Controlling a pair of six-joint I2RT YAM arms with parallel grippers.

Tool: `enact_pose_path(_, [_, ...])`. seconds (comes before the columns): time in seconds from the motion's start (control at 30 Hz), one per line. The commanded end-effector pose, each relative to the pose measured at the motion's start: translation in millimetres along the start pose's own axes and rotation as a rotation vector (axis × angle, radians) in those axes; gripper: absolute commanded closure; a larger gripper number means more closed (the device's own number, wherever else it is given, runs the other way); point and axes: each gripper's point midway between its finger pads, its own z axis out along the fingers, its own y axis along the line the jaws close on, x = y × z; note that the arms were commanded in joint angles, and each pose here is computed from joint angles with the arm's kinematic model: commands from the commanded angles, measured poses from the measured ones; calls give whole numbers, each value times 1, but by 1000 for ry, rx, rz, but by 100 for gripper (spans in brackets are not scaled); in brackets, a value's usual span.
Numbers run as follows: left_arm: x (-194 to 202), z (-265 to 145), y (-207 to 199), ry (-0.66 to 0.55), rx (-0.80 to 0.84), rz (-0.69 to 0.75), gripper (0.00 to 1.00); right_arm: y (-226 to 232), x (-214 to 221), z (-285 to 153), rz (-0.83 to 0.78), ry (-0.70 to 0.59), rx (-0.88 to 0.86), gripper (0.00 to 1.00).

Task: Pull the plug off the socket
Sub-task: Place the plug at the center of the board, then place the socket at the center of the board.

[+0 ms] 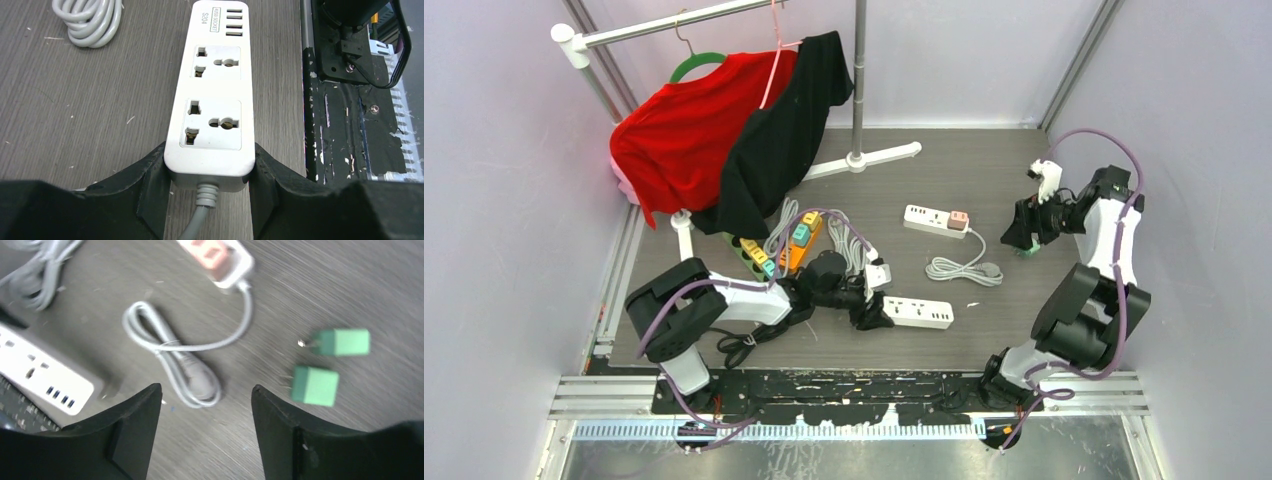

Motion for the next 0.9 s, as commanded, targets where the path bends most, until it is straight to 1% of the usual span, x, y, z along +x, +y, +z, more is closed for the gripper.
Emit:
enact_pose_path(0.0, [-62, -7, 1, -137, -2, 108, 100, 82, -24, -32, -352, -174, -263, 24])
enact_pose_path(0.1, [-70, -10, 0, -146, -4, 120, 100, 128, -16, -43, -496, -222, -425, 10])
enact_pose_path(0.17, [-76, -12, -1, -154, -4, 127, 100, 150, -13, -42, -489, -213, -486, 8])
enact_pose_path(0.2, [-78, -13, -2, -155, -2, 128, 100, 161, -10, -41, -514, -195, -515, 8])
enact_pose_path(0.33, [-89, -17, -3, -166, -7, 141, 100, 217, 11, -34, -680, -126, -667, 0])
enact_pose_path(0.4, [-94, -19, -3, -172, -8, 148, 100, 239, 17, -31, -729, -108, -709, 0])
enact_pose_path(0.53, [-104, -23, -6, -190, -7, 160, 100, 254, 17, -19, -780, -81, -679, 0])
enact_pose_path(0.73, [-119, -25, -13, -211, 2, 176, 100, 261, 26, -3, -811, -10, -686, 0])
enact_pose_path(0.87, [-125, -26, -17, -217, 5, 187, 100, 264, 29, 10, -817, 13, -677, 0])
